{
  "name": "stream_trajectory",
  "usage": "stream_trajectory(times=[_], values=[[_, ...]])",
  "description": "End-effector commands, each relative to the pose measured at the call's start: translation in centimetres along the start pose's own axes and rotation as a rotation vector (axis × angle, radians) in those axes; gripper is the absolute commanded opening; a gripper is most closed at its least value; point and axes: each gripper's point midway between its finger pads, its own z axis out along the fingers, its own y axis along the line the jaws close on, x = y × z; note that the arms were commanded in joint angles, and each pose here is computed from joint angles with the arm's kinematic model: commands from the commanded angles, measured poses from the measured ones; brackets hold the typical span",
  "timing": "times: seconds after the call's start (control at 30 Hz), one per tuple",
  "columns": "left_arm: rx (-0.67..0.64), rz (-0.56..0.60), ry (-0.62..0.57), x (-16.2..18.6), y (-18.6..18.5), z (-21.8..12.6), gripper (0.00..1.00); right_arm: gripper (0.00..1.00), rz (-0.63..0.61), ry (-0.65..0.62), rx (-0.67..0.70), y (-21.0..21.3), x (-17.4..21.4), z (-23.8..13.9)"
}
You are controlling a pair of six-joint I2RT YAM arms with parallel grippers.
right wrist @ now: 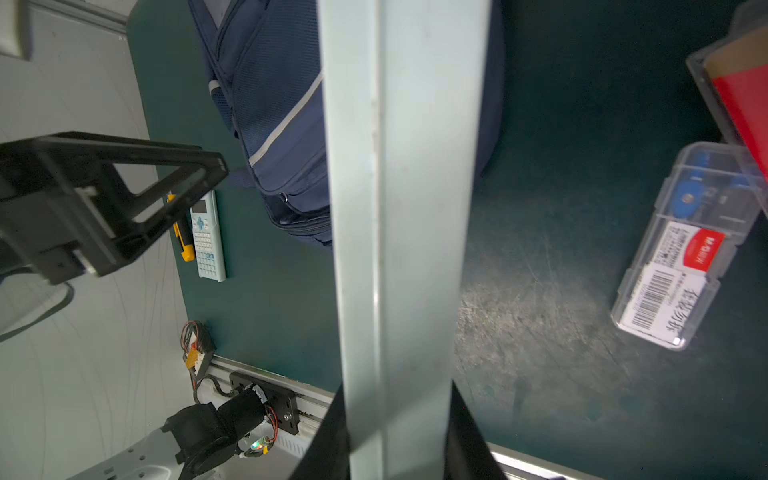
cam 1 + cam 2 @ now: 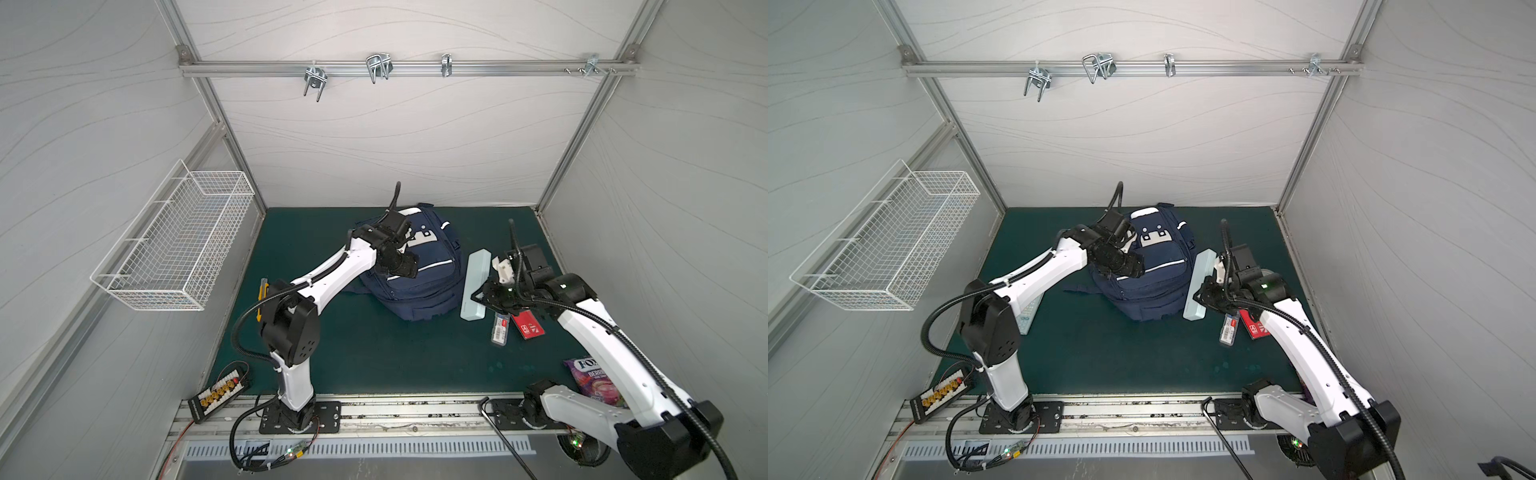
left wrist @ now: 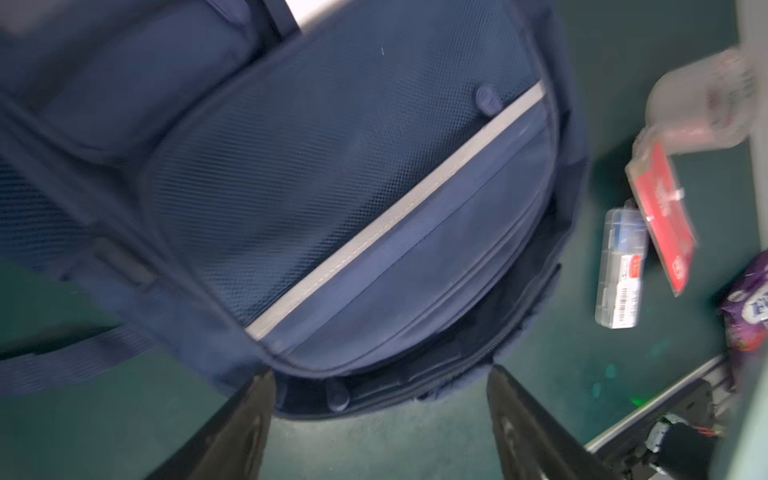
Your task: Pack the student bag
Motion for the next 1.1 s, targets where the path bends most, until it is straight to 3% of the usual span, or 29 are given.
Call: stream_trajectory(times=[0.0, 0.13, 0.33, 0.57, 0.8, 1.07], values=[[-0.089, 0.129, -0.009, -0.6, -0.6, 0.3, 0.81, 0.06, 0.036, 0.003, 0.002, -0.9, 1.0, -1.2], [-0.156, 0.247, 0.015, -0.1, -2.4, 2.1, 0.82, 0.06, 0.061, -0.015, -0.003, -1.7, 1.6, -2.0], [-0.173, 0.296, 0.026, 0.1, -4.1, 4.3, 0.83, 0.06, 0.097, -0.015, -0.021, -2.3, 2.0, -2.6], [-0.328, 0.311, -0.045, -2.4, -3.0, 5.5, 0.82, 0.05, 0.092, -0.012, -0.033, -2.0, 1.9, -3.2], [-0.395, 0.342, -0.035, -3.2, -2.3, 7.6, 0.55, 0.05, 0.090, -0.010, -0.028, -2.1, 2.1, -3.8], [-0.396, 0.338, -0.085, -4.2, -2.5, 5.6, 0.07, 0.05, 0.095, -0.022, -0.039, -2.0, 1.8, -4.0]])
